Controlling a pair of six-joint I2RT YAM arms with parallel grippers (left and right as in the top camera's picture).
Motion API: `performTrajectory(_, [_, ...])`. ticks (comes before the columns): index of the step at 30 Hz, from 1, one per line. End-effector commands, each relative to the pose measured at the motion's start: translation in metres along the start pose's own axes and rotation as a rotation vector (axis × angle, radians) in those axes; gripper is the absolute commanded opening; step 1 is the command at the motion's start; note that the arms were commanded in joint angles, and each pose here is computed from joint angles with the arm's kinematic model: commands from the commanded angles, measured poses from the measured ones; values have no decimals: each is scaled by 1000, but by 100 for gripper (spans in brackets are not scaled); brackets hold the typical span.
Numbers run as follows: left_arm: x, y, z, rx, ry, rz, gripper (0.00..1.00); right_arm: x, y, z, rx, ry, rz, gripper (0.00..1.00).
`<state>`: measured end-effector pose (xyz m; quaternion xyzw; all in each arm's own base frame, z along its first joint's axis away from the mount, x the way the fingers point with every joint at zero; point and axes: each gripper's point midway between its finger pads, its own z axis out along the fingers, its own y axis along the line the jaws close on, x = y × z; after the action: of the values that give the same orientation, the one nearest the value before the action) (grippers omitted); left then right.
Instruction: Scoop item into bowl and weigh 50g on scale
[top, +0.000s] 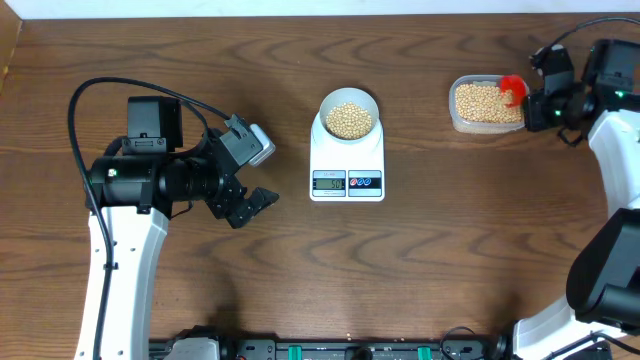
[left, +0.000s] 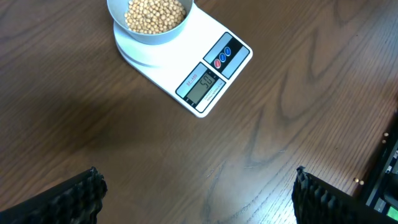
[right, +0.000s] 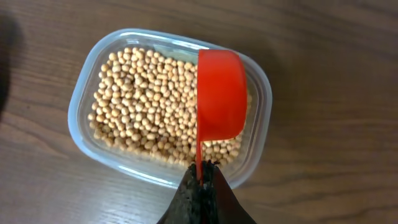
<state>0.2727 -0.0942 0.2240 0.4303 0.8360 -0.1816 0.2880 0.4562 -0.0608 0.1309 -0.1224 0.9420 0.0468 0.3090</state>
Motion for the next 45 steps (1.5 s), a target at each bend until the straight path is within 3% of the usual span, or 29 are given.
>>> performTrajectory(1, [-3,3,-3,-12,-2,20,98,-15,-4,-14,78,-37,-47,1])
performTrajectory(12, [-3,3,-3,-11,-2,20,98,-36,-6,-51,152,-111,-64,1])
performTrajectory(18, [-3,3,-3,-11,-2,20,98,-55,-3,-96,195,-213,-52,1])
performTrajectory(22, [-3,3,-3,-11,-2,20,98,-58,-4,-135,215,-278,53,1])
performTrajectory(34, [-3,3,-3,-11,-2,20,98,12,-9,-225,101,-292,379,1])
performTrajectory(45, [-3,3,-3,-11,-2,20,98,79,28,-186,-120,-65,693,1])
